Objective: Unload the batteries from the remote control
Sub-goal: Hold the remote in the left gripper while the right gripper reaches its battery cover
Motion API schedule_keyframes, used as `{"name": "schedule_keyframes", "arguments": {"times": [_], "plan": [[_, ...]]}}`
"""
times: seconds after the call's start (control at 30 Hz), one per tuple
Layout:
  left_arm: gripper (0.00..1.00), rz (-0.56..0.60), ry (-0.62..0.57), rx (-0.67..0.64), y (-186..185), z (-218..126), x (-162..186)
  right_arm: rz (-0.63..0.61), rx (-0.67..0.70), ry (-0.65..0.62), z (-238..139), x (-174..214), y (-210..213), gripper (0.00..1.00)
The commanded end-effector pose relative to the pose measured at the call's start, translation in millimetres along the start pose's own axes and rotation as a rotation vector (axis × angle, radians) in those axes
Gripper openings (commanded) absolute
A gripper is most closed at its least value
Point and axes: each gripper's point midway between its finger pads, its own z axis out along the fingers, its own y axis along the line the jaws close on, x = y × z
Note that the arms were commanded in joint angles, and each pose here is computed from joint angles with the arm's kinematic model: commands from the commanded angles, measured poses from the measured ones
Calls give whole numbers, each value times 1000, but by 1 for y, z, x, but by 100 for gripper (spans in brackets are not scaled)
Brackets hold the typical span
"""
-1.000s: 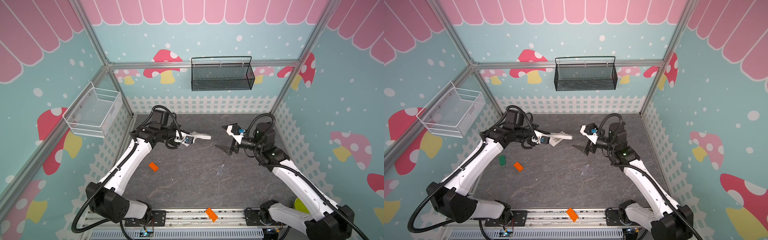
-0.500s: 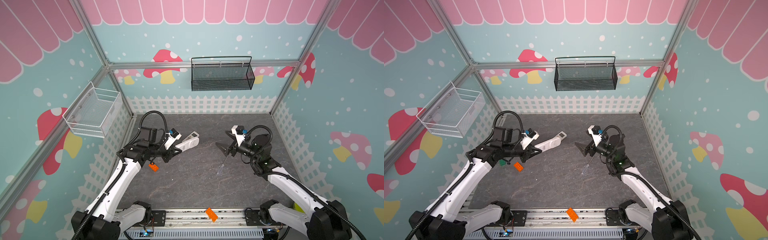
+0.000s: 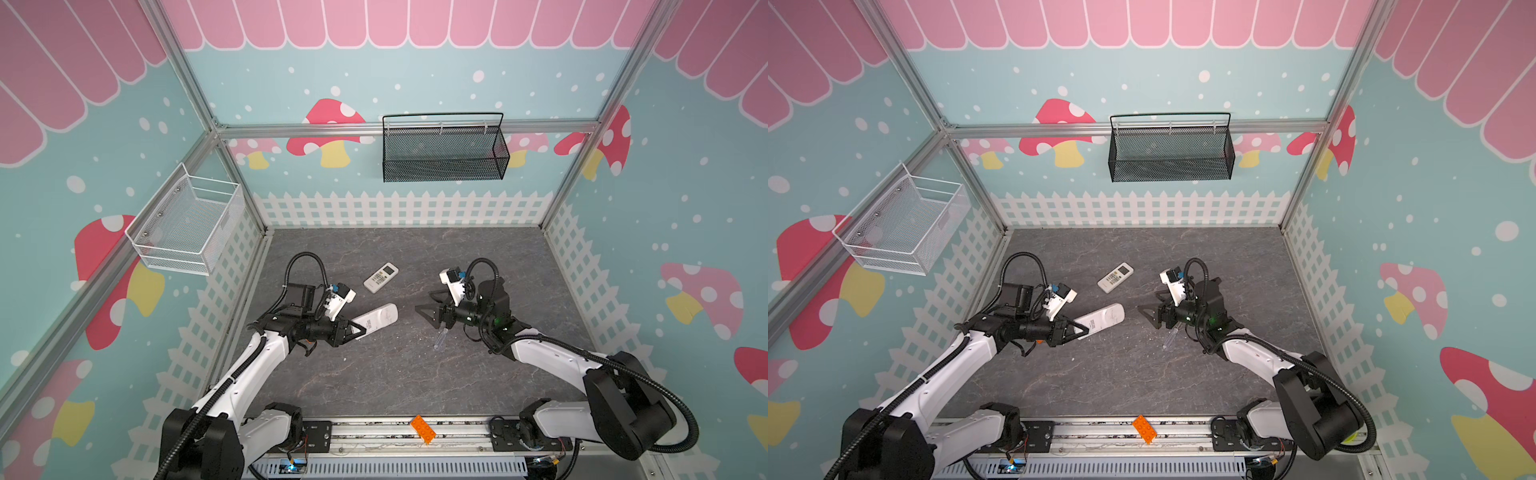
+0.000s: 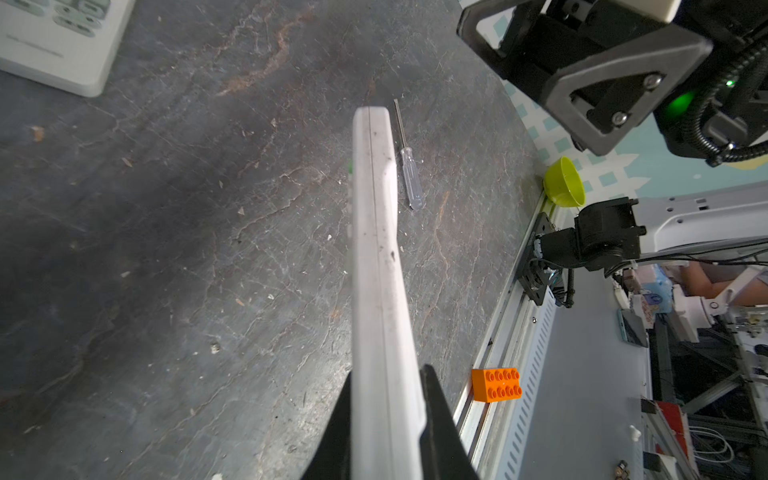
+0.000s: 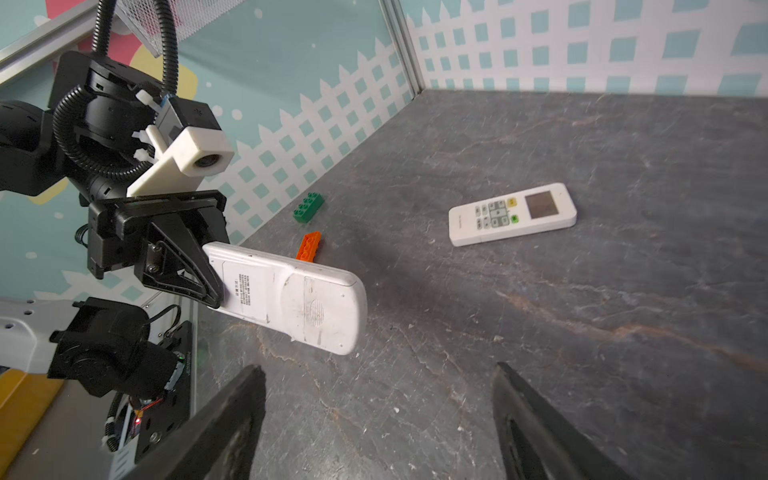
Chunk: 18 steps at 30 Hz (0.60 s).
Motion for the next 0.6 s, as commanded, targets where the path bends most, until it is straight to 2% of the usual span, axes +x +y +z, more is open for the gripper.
{"name": "schedule_keyframes", "arguments": {"times": [0.0, 0.07, 0.27, 0.43, 0.57], "plan": [[0, -33, -48, 40, -1, 6, -8, 39, -46, 11, 5, 9, 9, 85], [0, -100, -67, 30, 6, 10, -8, 82, -41, 32, 8, 19, 6, 83], [0, -161, -40, 144, -8, 20, 5, 151, -104, 86, 18, 39, 9, 81], [0, -179, -37, 221, -17, 24, 8, 186, -180, 143, 31, 52, 14, 79], [0, -191, -37, 227, -16, 25, 9, 211, -231, 166, 42, 55, 15, 76]]}}
